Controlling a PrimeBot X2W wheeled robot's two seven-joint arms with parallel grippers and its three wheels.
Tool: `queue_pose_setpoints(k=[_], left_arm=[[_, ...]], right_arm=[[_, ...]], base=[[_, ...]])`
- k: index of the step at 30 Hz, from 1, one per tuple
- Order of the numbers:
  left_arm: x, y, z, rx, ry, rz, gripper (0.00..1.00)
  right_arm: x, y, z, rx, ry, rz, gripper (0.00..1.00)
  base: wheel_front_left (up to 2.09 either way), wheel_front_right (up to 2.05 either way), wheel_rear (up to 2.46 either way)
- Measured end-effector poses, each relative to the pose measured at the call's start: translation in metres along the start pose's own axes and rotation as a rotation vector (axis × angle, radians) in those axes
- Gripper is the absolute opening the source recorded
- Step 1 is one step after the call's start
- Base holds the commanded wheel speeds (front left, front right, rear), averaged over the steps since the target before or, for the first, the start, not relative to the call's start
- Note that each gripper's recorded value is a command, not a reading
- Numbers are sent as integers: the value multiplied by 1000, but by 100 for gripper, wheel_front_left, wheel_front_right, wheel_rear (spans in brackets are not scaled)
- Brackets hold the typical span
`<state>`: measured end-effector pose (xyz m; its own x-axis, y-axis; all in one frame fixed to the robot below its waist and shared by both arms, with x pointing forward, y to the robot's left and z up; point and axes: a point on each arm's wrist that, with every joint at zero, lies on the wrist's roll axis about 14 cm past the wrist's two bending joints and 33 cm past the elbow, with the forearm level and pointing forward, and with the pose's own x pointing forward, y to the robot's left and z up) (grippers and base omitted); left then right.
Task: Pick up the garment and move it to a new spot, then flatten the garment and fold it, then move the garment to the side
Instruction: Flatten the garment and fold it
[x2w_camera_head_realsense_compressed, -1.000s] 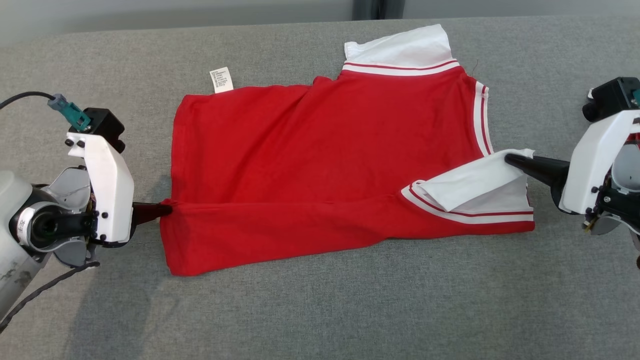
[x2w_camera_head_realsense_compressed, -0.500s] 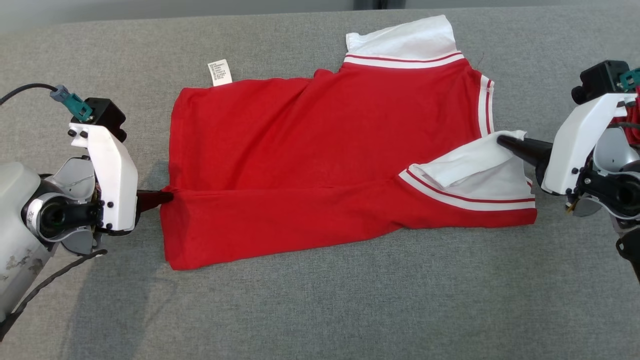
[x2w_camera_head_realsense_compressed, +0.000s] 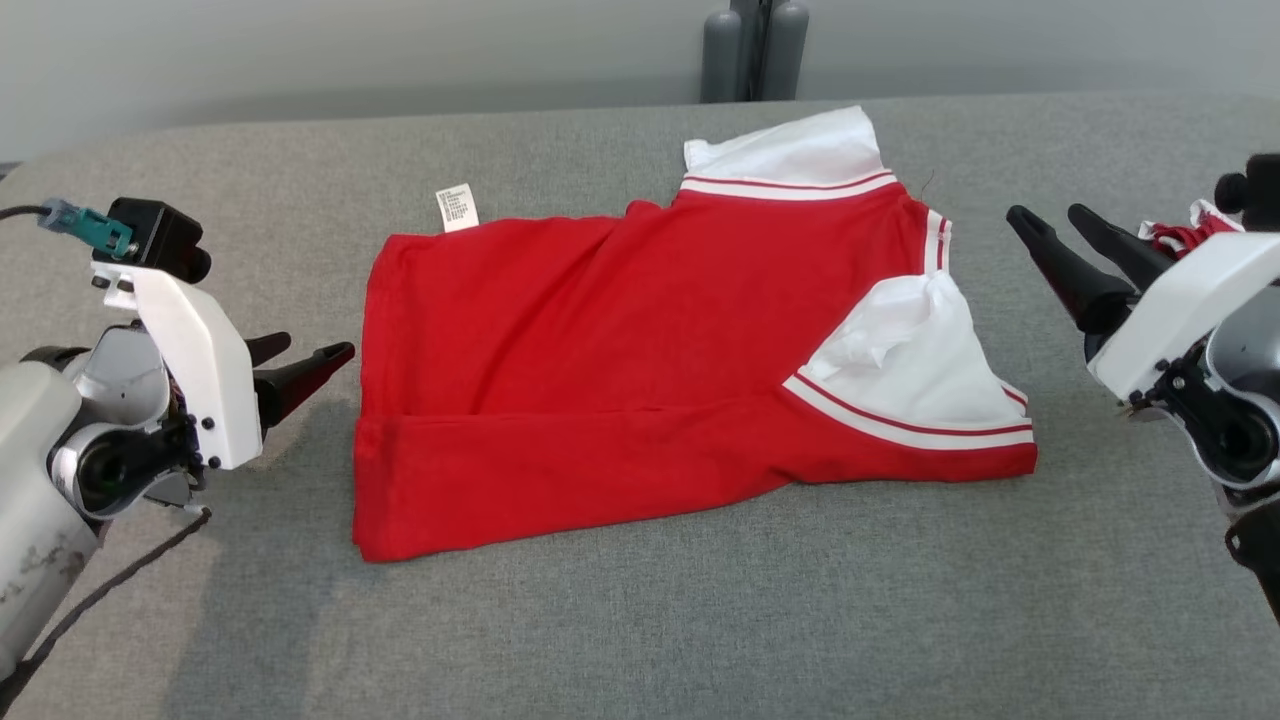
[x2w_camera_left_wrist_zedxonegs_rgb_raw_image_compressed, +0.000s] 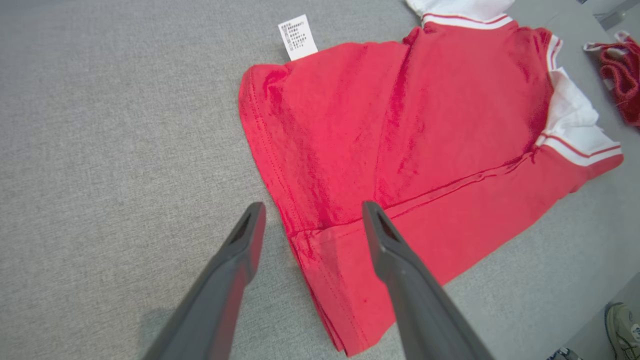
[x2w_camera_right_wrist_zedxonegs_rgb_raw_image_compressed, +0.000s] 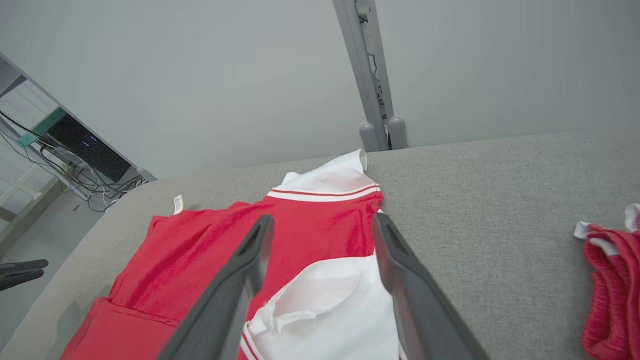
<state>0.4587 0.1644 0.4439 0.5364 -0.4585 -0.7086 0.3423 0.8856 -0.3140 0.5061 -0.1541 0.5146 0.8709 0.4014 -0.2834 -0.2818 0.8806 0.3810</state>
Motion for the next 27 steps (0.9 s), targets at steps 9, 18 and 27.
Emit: queue_pose_setpoints(k=[9,18,27], left_arm=[[-44,-7,34,86,-450,71,100],[-44,-18,6,102,-631,186,100],[-29,-22,-54,-34,-557,248,100]], right_arm=[[-47,-2,10,-16,-283,-44,100],[-66,-24,-17,-16,-366,-133,100],[-63,-33,-89,38,-136,-190,100]], base=[[0,0,0],[0,0,0],[0,0,0]])
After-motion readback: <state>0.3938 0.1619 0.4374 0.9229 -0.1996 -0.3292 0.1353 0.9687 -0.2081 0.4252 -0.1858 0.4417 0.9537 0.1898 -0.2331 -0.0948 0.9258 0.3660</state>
